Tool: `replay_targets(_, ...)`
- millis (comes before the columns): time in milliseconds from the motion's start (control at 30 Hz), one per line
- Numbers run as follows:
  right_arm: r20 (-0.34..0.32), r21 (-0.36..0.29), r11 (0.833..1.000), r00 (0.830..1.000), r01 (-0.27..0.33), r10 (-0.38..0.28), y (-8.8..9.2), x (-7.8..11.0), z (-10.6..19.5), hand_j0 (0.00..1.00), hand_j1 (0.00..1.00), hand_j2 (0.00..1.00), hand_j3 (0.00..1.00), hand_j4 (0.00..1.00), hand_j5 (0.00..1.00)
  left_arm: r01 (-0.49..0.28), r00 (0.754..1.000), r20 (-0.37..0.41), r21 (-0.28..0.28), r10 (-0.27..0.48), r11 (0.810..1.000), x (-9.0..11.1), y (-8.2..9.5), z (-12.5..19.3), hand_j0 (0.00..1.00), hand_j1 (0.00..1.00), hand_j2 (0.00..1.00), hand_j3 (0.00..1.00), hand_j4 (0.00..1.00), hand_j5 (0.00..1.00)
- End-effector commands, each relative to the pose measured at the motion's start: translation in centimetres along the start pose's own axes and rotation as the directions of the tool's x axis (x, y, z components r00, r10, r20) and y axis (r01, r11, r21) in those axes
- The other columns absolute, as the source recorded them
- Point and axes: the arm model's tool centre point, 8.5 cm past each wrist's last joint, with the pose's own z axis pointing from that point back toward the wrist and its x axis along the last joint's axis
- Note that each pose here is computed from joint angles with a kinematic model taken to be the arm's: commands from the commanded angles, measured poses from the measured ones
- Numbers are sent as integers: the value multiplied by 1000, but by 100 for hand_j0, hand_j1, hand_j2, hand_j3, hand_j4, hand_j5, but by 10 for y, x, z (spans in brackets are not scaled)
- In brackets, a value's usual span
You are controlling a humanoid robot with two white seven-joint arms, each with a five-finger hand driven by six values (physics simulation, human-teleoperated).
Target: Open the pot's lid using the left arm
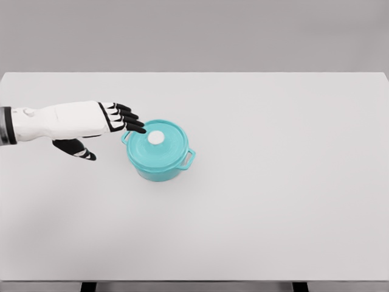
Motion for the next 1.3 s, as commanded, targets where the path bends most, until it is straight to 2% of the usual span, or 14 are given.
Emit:
replay_targets(0,0,0,1000,1000,1,-1,0,0,0,100,100,100,100,100,100,-5,1000,-7,-2,5,1000,0,0,5,100,100,100,100,100,100)
replay_targets(67,-13,-3,1000,1000,10,-10,1,-7,1,100,100,100,100,100,100,0,1000,-9,3,0,1000,-1,3,5,100,100,100,100,100,100)
replay_targets(100,-22,-1,1000,1000,12,-12,2,-11,2,100,100,100,100,100,100,19,1000,-7,21,-19,1000,-1,13,3,100,100,100,100,100,100)
replay_targets(133,-23,-1,1000,1000,14,-14,2,-12,2,100,100,100,100,100,100,55,998,21,60,-56,997,2,33,-9,100,100,100,100,100,100)
replay_targets(200,-23,-1,1000,1000,14,-14,2,-12,2,100,100,100,100,100,100,51,994,94,97,-60,994,13,39,-38,100,100,100,100,100,100)
replay_targets(233,-23,-1,1000,1000,14,-14,2,-12,2,100,100,100,100,100,100,44,990,128,86,-55,995,18,34,-53,100,100,100,100,100,100)
replay_targets(333,-25,-1,1000,1000,15,-15,3,-13,2,100,100,100,100,100,100,42,989,136,59,-50,997,11,37,-70,100,100,100,100,100,100)
replay_targets(467,-25,-1,1000,1000,15,-15,3,-13,2,100,100,100,100,100,100,24,986,162,29,-28,999,11,29,-89,100,100,100,100,100,100)
replay_targets(567,-23,-1,1000,1000,14,-14,2,-12,2,100,100,100,100,100,100,34,984,178,-86,-18,996,14,14,-94,100,100,100,100,100,100)
replay_targets(700,-23,-1,1000,1000,14,-14,2,-12,2,100,100,100,100,100,100,63,983,175,-68,-50,996,13,32,-91,100,100,100,100,100,100)
replay_targets(833,-25,-1,1000,1000,15,-15,3,-13,2,100,100,100,100,100,100,66,982,178,-57,-55,996,14,38,-90,100,100,100,100,100,100)
replay_targets(900,-23,-1,1000,1000,14,-14,2,-12,2,100,100,100,100,100,100,50,989,142,-70,-40,996,1,34,-89,100,100,100,100,100,100)
replay_targets(1033,-23,-1,1000,1000,14,-14,2,-12,2,100,100,100,100,100,100,-10,996,84,-83,17,996,-26,22,-109,100,100,100,100,100,100)
replay_targets(1267,-25,-1,1000,1000,15,-15,3,-13,2,100,100,100,100,100,100,-9,996,88,-96,18,995,-25,18,-113,100,100,100,100,100,100)
